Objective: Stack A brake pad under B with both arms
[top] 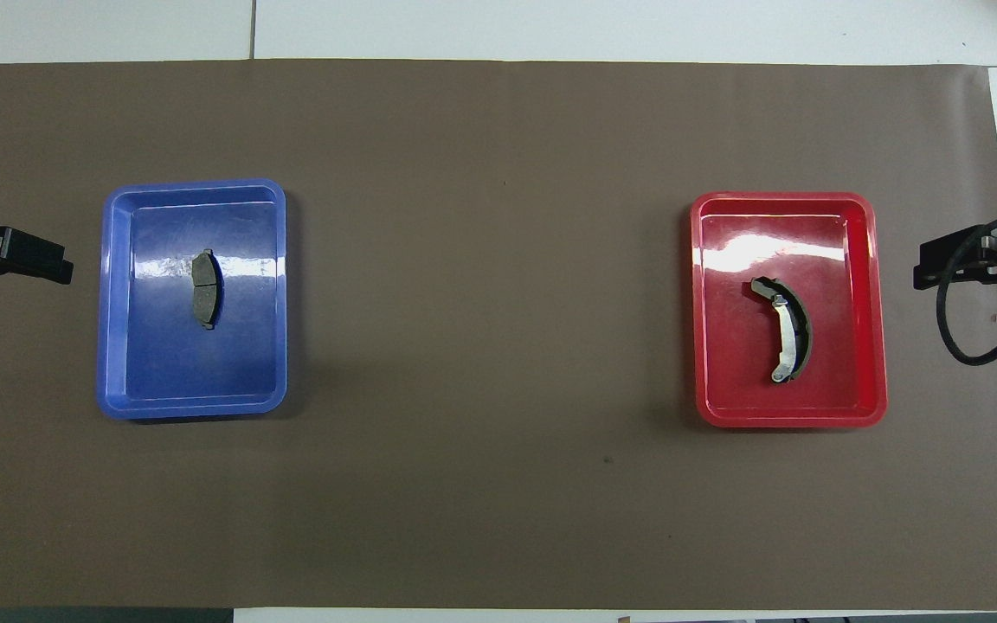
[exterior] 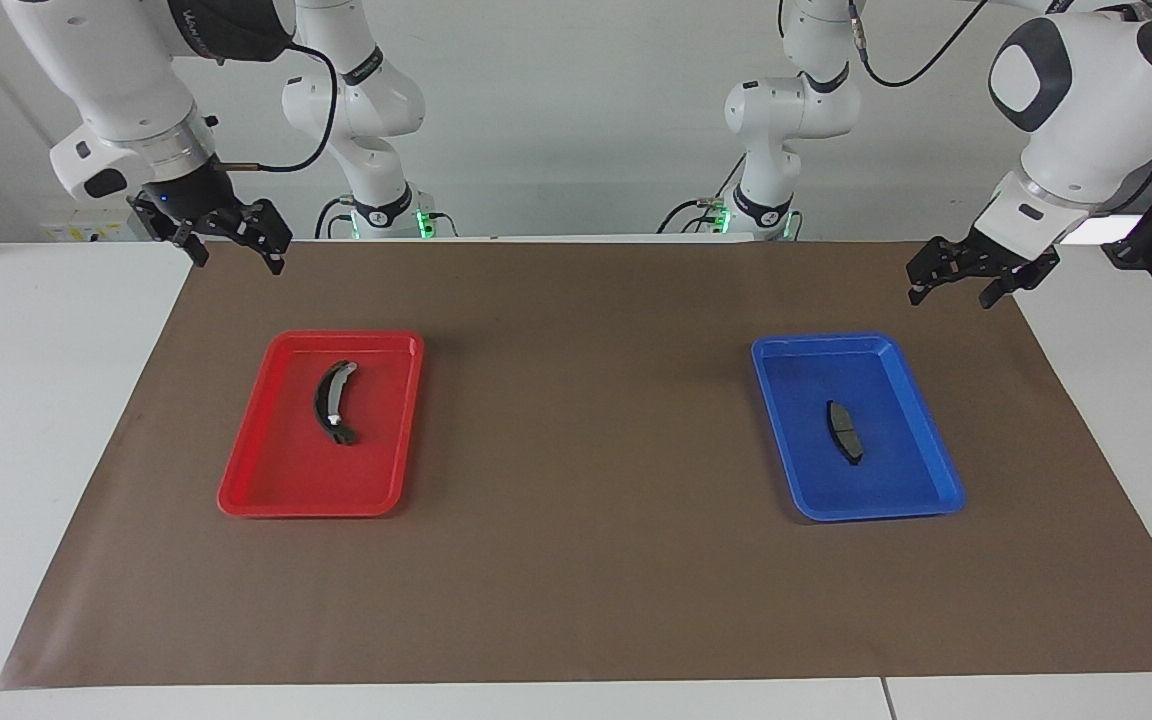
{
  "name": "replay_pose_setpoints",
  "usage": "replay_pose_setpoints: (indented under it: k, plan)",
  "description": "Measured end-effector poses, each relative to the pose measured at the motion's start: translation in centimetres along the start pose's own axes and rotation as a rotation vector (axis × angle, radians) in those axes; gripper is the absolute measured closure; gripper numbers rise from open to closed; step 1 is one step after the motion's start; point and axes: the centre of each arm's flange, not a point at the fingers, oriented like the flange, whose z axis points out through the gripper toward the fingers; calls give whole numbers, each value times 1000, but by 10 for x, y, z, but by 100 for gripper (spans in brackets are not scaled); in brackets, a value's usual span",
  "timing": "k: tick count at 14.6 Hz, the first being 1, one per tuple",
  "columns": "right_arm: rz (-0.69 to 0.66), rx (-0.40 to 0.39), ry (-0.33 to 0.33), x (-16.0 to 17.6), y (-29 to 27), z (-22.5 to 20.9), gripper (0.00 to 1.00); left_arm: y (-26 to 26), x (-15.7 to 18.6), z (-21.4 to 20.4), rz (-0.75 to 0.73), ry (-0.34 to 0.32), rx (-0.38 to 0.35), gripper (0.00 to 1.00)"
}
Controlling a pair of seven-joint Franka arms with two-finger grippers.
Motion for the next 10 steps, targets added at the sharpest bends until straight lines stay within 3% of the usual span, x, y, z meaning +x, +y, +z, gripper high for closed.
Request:
replay_pose_setpoints:
  k: [10]
  plan:
    - [0,0,0,0,0,0,0,-6,0,0,-4,8,19,0]
